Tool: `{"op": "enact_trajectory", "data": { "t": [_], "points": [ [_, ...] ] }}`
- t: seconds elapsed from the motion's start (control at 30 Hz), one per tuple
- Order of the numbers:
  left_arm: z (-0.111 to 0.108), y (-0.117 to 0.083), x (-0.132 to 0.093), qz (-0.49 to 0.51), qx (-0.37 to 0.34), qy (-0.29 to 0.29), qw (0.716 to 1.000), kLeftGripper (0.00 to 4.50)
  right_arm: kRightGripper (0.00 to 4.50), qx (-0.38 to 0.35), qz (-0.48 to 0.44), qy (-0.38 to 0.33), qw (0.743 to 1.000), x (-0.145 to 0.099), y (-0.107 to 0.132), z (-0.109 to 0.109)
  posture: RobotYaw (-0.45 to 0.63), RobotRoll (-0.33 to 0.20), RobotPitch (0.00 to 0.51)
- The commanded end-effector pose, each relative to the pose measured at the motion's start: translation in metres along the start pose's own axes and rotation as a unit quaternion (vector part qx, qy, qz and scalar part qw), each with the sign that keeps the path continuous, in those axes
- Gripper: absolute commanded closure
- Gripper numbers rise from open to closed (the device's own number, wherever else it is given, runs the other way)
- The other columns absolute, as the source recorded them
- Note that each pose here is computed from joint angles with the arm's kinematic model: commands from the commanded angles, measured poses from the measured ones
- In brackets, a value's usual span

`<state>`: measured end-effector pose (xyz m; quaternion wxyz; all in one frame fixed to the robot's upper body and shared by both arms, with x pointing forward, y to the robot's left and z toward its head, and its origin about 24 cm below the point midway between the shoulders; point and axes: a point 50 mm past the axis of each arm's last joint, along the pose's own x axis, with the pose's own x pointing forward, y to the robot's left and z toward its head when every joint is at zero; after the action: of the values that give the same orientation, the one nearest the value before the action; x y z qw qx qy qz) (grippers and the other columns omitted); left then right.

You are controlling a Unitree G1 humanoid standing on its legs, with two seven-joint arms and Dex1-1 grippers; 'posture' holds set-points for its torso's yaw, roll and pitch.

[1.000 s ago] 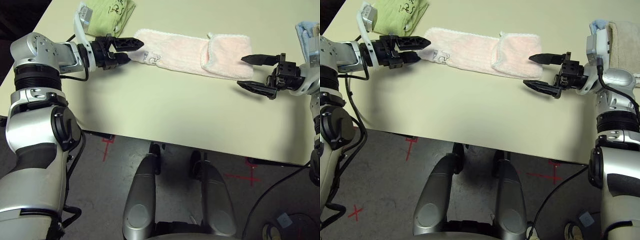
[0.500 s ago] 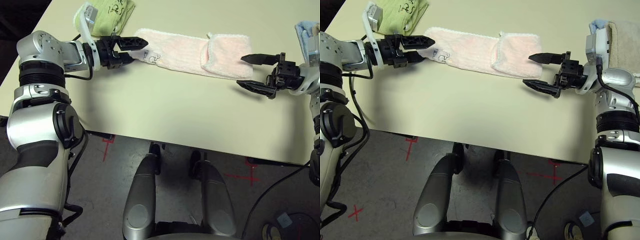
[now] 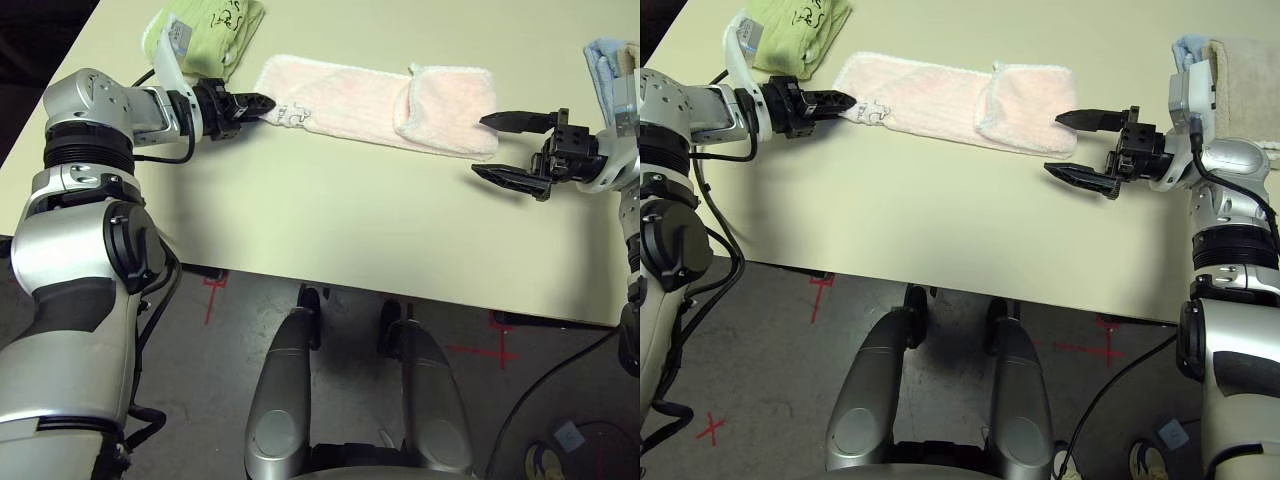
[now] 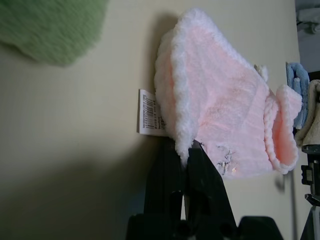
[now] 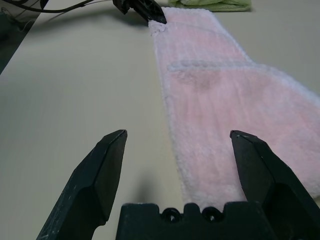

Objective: Fold the towel and set it aside.

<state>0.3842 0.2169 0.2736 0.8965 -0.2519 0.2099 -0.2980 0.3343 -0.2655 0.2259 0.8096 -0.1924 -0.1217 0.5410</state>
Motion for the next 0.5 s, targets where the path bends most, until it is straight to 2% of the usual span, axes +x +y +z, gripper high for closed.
{"op": "enact_trajectory", "data": {
  "t": [0.03,0.23,0.37,0.5],
  "points": [
    [0.008,0.005,-0.011,0.027,0.019,-0.009,0.999,4.46,0.00,0.013,-0.018,0.005,1.000,-0.006,-0.001,-0.002,0.08,0.000,0.452],
    [0.028,-0.018,-0.032,0.002,0.083,-0.012,0.996,4.46,0.00,0.025,-0.041,0.014,0.999,-0.015,-0.004,-0.005,0.09,0.000,0.451],
    [0.022,-0.032,-0.040,-0.029,0.105,0.027,0.994,4.46,0.00,0.021,-0.043,0.014,0.999,-0.013,-0.006,-0.004,0.10,0.000,0.447],
    [0.013,-0.037,-0.046,-0.037,0.118,0.051,0.991,4.46,0.00,0.017,-0.042,0.014,0.999,-0.011,-0.008,-0.003,0.11,0.000,0.447]
  ]
}}
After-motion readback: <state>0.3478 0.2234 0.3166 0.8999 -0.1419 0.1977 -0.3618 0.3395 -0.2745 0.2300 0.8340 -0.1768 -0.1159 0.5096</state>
